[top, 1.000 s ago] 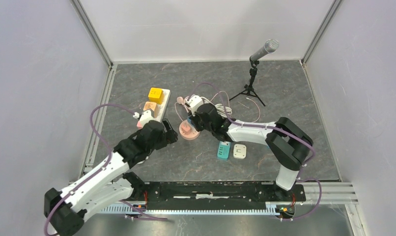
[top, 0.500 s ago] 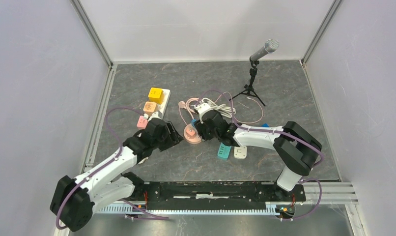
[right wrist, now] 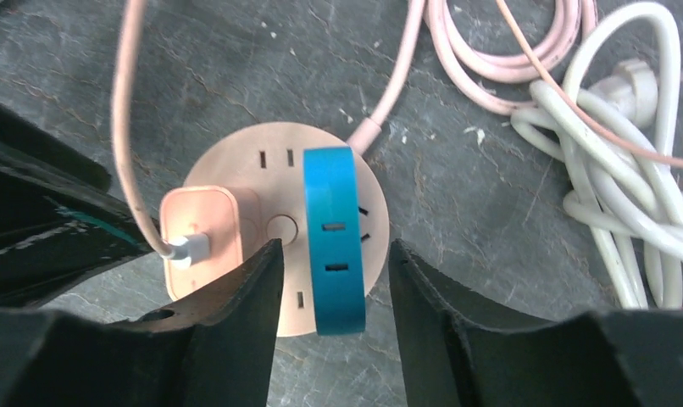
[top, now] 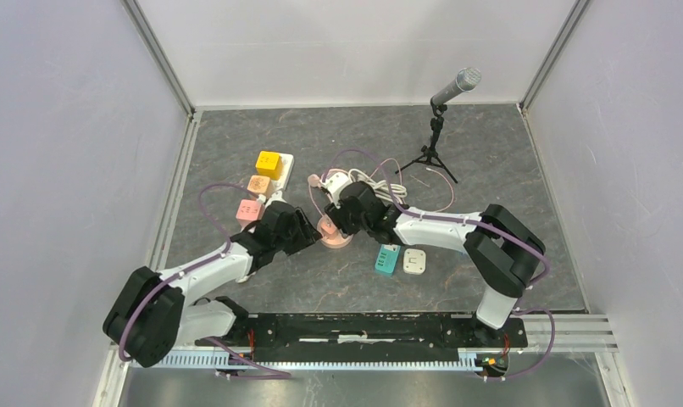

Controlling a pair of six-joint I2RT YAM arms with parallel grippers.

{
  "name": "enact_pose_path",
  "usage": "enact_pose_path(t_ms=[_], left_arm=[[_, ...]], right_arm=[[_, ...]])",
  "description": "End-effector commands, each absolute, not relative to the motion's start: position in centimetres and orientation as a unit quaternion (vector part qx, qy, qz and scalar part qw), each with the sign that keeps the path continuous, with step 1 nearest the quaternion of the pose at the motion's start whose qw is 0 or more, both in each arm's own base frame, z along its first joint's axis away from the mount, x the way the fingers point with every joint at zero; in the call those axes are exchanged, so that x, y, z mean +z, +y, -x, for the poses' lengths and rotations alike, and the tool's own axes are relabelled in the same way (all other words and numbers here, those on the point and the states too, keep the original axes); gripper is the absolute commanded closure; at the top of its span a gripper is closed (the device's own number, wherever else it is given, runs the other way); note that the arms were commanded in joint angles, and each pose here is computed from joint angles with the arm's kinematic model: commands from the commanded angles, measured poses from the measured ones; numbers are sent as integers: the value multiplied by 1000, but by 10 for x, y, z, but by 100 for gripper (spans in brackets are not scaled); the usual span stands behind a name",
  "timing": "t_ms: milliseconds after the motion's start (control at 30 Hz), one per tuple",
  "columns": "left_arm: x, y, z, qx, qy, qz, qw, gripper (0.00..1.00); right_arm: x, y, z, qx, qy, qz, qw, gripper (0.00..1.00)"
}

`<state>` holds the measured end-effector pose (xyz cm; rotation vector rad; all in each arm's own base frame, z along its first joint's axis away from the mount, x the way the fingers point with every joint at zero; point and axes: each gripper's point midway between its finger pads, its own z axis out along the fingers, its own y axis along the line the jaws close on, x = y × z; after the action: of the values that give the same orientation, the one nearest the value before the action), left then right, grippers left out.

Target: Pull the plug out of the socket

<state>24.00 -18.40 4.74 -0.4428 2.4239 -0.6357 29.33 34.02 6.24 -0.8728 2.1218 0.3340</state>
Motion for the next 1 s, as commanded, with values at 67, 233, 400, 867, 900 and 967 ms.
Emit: enact_pose_path(t_ms=[67,233,400,867,900,967], left_arm=[[45,-184,-257,-242,903,169,311,44],[40,-191,-261,-259,901,169,304,47],[46,-203,-268,-268,905,141,298,54],[-13,-175,-238,-180,944,159,225,65],[-15,-172,-236,-172,946,160,225,65],[-19,-167,-233,-163,948,160,224,66]], right_arm=[[87,369,-305,163,801,374,438,59],[80,372,-304,168,809,366,428,79],[80,374,-302,180,809,364,426,92],[129,391,-309,258,795,325,443,100],[132,391,-312,284,792,312,441,100],[133,385,-316,319,789,291,437,100]])
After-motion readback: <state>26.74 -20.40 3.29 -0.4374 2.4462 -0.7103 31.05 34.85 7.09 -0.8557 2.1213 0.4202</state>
